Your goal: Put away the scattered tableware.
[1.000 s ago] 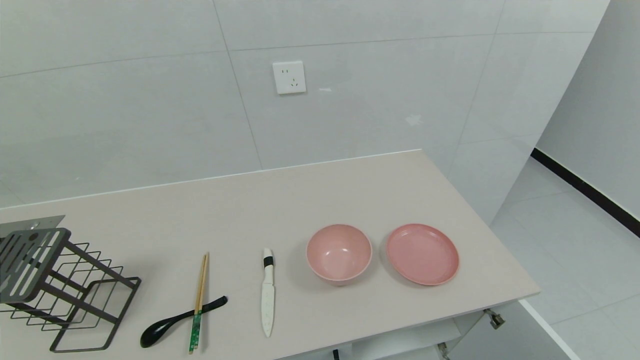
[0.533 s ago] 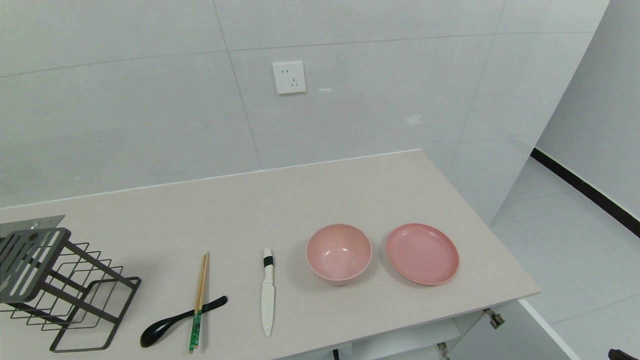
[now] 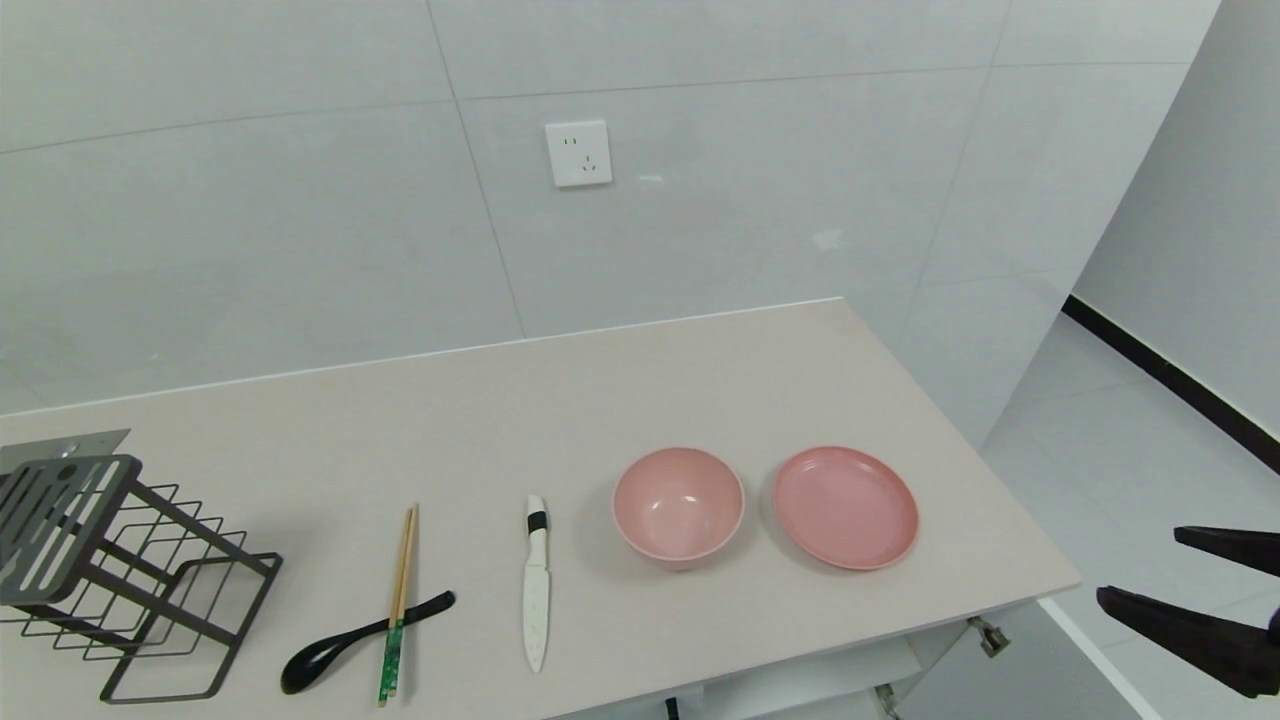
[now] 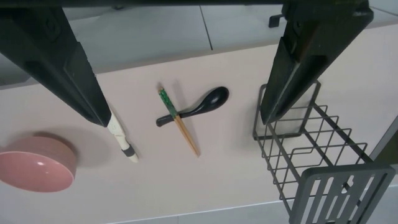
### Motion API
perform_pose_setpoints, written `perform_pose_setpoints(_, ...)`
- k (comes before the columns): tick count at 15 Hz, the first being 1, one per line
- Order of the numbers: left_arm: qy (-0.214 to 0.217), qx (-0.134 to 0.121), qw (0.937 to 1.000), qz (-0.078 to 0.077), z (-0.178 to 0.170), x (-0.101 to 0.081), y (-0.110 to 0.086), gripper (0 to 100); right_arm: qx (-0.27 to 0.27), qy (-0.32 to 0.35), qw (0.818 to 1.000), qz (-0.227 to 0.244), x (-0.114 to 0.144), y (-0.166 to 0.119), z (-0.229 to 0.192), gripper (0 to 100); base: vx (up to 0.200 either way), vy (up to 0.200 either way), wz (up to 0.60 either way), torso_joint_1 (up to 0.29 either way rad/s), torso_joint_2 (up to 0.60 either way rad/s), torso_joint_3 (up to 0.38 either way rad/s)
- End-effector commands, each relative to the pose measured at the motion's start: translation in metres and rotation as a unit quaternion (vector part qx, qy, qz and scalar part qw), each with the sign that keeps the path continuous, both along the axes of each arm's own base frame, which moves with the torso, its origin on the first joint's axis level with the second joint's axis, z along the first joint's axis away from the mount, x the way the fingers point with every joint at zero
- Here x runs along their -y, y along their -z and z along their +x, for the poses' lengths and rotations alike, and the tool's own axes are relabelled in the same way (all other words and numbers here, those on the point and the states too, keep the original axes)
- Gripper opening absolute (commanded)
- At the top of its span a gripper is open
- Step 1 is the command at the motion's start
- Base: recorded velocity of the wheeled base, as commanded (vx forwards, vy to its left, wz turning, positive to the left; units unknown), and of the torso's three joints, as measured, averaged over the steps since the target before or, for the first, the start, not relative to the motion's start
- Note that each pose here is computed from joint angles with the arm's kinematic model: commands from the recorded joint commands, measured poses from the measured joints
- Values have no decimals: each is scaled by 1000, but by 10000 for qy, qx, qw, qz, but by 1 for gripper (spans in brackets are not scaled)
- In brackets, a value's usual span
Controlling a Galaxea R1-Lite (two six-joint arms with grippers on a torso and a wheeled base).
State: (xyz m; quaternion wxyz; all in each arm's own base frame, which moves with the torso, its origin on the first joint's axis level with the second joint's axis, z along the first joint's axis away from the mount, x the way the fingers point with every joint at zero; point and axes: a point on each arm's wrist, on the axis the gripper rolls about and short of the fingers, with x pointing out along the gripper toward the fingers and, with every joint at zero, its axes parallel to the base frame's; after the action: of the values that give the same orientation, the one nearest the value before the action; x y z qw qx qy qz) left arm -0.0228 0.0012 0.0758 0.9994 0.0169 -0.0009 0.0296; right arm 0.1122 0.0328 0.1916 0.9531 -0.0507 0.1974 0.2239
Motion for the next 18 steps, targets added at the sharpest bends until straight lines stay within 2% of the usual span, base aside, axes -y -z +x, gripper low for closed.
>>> perform_pose_setpoints(1,-3,2,10000,0,0,0,0,100,-375,-127,9990,-201,-15,4,25,100,0,0,0,0,0,0)
perform_pose_setpoints(3,-3,6,10000,-77,0,0,0,100,-784,-28,9966,-240,-16,17,35,100,0,0,0,0,0,0)
perform_pose_setpoints(6,-3,5,10000,-62,0,0,0,100,-982,-16,9946,-332,-17,33,40,100,0,0,0,0,0,0)
perform_pose_setpoints(9,-3,6,10000,-77,0,0,0,100,-770,137,9962,-395,-14,48,68,100,0,0,0,0,0,0)
perform_pose_setpoints(11,-3,6,10000,-77,0,0,0,100,-875,32,9954,-396,-15,57,77,100,0,0,0,0,0,0)
perform_pose_setpoints(18,4,5,10000,-54,0,0,0,100,-939,2,9950,-347,-20,63,100,100,0,0,0,0,0,0)
